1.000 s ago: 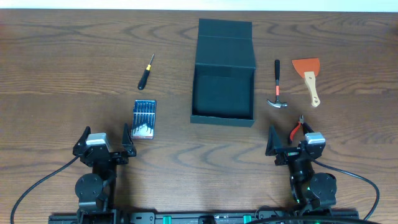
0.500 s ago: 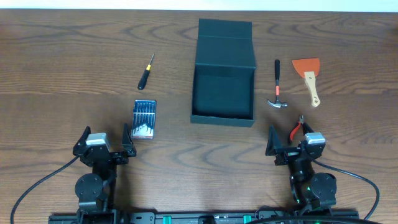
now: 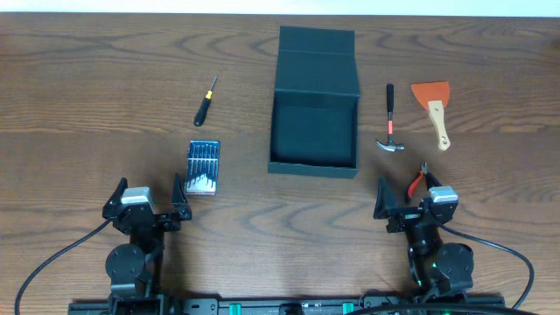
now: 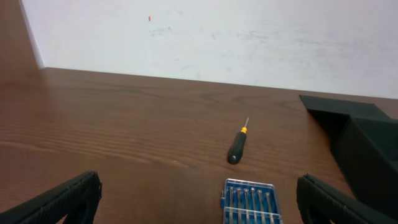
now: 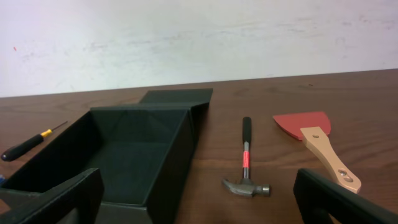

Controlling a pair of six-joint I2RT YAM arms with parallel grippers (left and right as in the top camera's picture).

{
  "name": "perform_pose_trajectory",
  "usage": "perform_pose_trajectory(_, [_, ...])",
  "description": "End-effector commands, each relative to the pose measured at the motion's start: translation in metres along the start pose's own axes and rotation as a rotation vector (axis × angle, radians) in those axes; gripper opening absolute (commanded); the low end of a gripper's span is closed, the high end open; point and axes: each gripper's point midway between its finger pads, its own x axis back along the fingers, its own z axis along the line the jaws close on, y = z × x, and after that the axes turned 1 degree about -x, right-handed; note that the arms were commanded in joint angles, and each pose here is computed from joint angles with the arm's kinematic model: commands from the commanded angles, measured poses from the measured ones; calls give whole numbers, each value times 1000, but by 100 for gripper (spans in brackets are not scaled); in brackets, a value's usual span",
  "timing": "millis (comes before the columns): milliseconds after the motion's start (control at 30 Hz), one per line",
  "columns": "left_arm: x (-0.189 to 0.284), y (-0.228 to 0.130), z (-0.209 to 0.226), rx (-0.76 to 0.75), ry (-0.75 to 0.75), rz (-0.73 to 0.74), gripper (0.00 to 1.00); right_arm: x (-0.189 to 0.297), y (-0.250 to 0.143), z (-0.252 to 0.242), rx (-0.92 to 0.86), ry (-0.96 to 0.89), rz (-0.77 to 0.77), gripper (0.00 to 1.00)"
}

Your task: Pack container

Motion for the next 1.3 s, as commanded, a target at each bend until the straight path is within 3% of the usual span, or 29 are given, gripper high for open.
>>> perform_pose_trajectory(0, [0, -16, 1, -15, 7, 51, 99, 0, 0, -1, 14, -4, -1, 99])
perform_pose_trajectory(633, [-1, -15, 2, -7, 11, 48, 99, 0, 0, -1, 14, -4, -1, 99])
perform_pose_trajectory(867, [0, -11, -8, 133, -44, 57, 98, 0, 0, -1, 14, -4, -1, 99])
perform_pose_trajectory(1133, [-14, 37, -21, 131, -92, 168, 98, 0, 0, -1, 14, -4, -1, 99])
perform_pose_trajectory(1267, [-44, 74, -35, 91, -147, 319, 98, 0, 0, -1, 14, -4, -1, 99])
